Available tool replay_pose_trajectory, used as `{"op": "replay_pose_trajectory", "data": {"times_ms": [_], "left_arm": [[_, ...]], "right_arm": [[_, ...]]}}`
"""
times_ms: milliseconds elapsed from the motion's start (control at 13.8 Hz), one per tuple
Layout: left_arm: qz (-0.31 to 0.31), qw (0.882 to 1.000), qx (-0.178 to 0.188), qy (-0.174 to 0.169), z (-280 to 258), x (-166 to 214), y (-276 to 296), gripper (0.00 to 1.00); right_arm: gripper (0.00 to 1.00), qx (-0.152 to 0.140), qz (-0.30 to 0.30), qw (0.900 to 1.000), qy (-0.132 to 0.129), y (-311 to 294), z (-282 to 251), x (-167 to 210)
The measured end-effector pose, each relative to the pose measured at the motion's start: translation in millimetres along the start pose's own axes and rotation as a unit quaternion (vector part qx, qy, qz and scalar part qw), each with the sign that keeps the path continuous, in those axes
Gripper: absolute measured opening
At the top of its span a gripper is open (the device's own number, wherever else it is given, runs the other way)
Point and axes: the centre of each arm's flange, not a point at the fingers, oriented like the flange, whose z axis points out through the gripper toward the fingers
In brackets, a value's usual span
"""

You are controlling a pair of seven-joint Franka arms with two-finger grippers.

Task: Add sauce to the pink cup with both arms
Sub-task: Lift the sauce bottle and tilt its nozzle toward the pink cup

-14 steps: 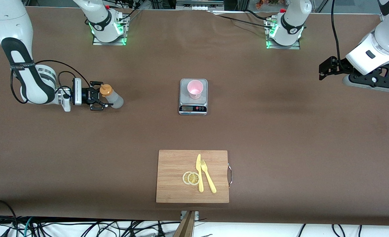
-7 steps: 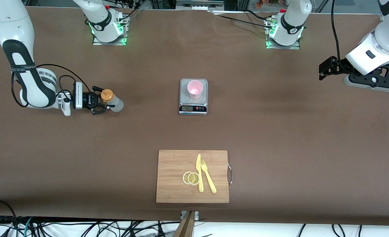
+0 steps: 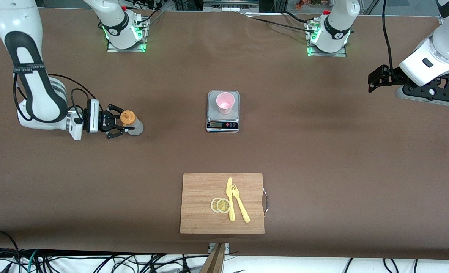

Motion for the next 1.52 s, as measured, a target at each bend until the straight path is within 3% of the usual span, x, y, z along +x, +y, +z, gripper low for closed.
{"op": "replay_pose_trajectory", "data": {"times_ms": [145, 290, 435, 797, 1522], "left_arm": [[0.0, 1.0, 0.0, 0.0, 0, 0, 0, 1.0], [0.0, 1.0, 0.0, 0.0, 0, 0, 0, 1.0], [0.0, 1.0, 0.0, 0.0, 0, 0, 0, 1.0], [0.0, 1.0, 0.0, 0.0, 0, 0, 0, 1.0], [0.0, 1.0, 0.0, 0.0, 0, 0, 0, 1.0]], "right_arm": [[0.38, -0.004, 0.014, 0.999, -0.039, 2, 4, 39], [0.38, -0.006, 0.037, 0.994, -0.1, 3, 13, 85], [0.38, -0.01, 0.064, 0.982, -0.178, 1, 23, 134], [0.38, -0.027, 0.086, 0.945, -0.315, -18, 75, 216], [0.38, -0.056, 0.1, 0.897, -0.426, -70, 164, 271]]}}
